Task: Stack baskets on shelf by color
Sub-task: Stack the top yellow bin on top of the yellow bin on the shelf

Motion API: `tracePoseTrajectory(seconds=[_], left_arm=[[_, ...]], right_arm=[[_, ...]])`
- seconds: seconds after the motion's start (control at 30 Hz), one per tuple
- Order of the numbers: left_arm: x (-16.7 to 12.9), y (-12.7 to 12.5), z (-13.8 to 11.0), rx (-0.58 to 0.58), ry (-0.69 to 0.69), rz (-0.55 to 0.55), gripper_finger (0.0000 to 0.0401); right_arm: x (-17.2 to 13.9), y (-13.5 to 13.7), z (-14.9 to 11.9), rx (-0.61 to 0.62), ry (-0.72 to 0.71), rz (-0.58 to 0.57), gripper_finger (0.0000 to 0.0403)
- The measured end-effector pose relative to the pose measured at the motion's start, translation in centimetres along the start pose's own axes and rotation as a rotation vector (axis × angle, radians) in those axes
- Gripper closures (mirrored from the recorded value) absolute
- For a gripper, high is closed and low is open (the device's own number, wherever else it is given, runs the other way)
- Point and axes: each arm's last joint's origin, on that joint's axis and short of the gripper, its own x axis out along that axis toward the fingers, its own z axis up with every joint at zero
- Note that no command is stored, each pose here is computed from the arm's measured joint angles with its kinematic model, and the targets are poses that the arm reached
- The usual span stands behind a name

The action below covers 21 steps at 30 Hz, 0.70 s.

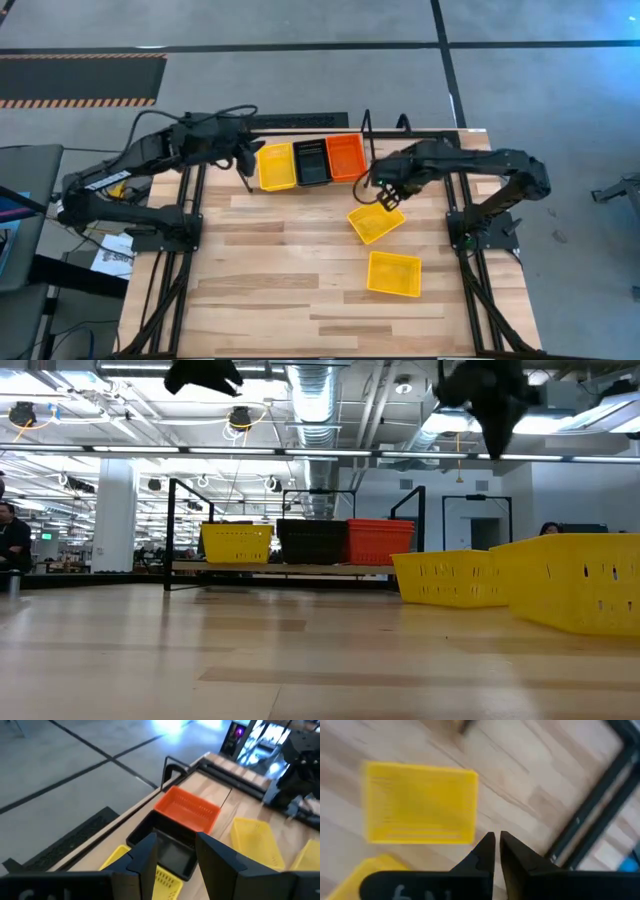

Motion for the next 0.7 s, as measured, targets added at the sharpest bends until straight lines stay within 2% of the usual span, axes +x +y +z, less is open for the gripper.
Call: tracePoseTrajectory(seconds=[0.1, 0.3, 0.53, 0.7], left_arm=[[1.1, -0.2, -0.2, 0.030, 0.034, -0.001, 0.0279], [3.2, -0.7, -0.6, 0.015, 0.098, 0.005, 0.0279], [4.3, -0.9, -0.9, -0.042, 0.142, 0.000, 0.0279], [4.5, -0.9, -1.0, -0.092, 0.149, 0.006, 0.0279]], right_arm=[[2.2, 0.0, -0.3, 0.022, 0.047, -0.052, 0.0333], [6.0, 0.5, 0.0, 0.015, 0.056, 0.000, 0.0293], [10.0, -0.1, -0.2, -0.001, 0.087, -0.012, 0.0236], [12.8, 0.1, -0.5, -0.006, 0.087, 0.073, 0.0210]])
